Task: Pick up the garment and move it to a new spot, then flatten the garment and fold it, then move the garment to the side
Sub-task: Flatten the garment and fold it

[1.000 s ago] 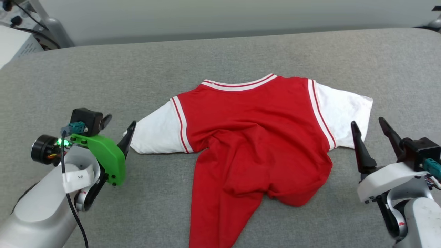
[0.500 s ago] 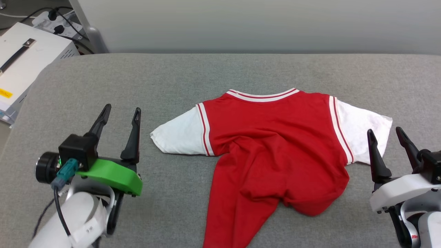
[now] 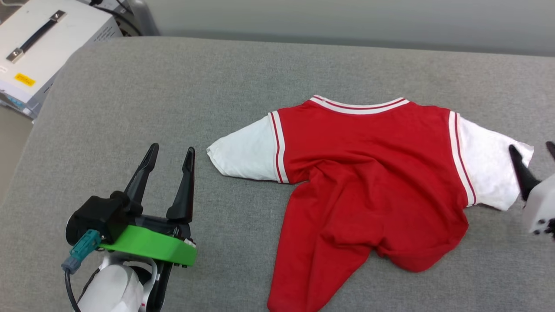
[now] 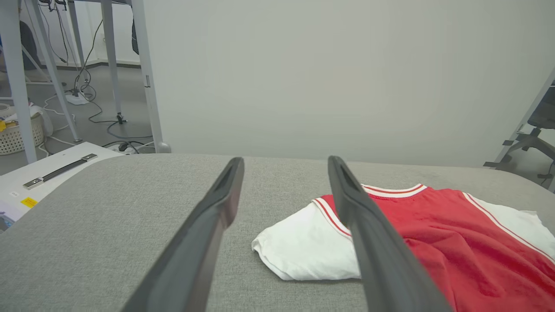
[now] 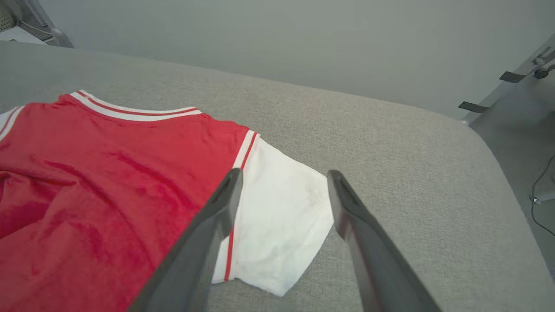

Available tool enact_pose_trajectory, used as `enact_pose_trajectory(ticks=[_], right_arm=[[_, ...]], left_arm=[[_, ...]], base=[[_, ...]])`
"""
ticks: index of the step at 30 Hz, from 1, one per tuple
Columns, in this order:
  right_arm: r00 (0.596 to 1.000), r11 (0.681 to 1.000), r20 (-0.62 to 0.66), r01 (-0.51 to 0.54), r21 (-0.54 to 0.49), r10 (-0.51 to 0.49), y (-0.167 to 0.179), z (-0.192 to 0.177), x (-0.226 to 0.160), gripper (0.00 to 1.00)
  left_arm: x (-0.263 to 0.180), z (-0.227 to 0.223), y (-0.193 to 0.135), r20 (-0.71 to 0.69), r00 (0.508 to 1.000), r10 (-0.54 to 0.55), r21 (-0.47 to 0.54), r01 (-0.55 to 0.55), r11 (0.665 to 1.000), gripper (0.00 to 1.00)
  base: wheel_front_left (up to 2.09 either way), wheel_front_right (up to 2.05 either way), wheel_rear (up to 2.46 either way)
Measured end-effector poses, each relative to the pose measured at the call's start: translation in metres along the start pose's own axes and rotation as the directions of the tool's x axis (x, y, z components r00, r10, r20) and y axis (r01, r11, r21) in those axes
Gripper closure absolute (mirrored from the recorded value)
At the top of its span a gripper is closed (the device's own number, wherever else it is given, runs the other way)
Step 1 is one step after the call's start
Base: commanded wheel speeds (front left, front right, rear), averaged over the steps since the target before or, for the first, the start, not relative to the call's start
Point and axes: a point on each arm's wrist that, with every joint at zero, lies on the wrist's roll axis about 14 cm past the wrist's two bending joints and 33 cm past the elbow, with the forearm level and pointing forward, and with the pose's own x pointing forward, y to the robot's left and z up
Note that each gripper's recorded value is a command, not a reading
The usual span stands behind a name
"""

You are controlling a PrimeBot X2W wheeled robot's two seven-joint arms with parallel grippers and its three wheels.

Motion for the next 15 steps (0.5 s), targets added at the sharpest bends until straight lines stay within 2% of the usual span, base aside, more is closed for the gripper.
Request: enact_pose_trajectory(ticks=[4, 8, 15], right_arm=[[0.975, 0.999, -0.217, 0.049, -0.019, -0.052, -0.035, -0.013, 0.024, 0.0], [0.905, 0.997, -0.42, 0.074, 0.005, -0.065, -0.049, -0.038, 0.045, 0.0], [0.816, 0.993, -0.574, 0.114, 0.041, -0.07, -0.063, -0.067, 0.08, 0.0]], left_arm=[[0.004, -0.014, 0.006, -0.031, 1.0, 0.002, 0.014, -0.001, 1.0, 0.0], [0.012, -0.024, 0.011, -0.047, 0.999, 0.001, 0.02, -0.001, 1.0, 0.0], [0.024, -0.043, 0.022, -0.078, 0.997, 0.016, 0.033, -0.014, 0.999, 0.0]], base=[[0.0, 0.0, 0.0], [0.0, 0.0, 0.0], [0.0, 0.0, 0.0]])
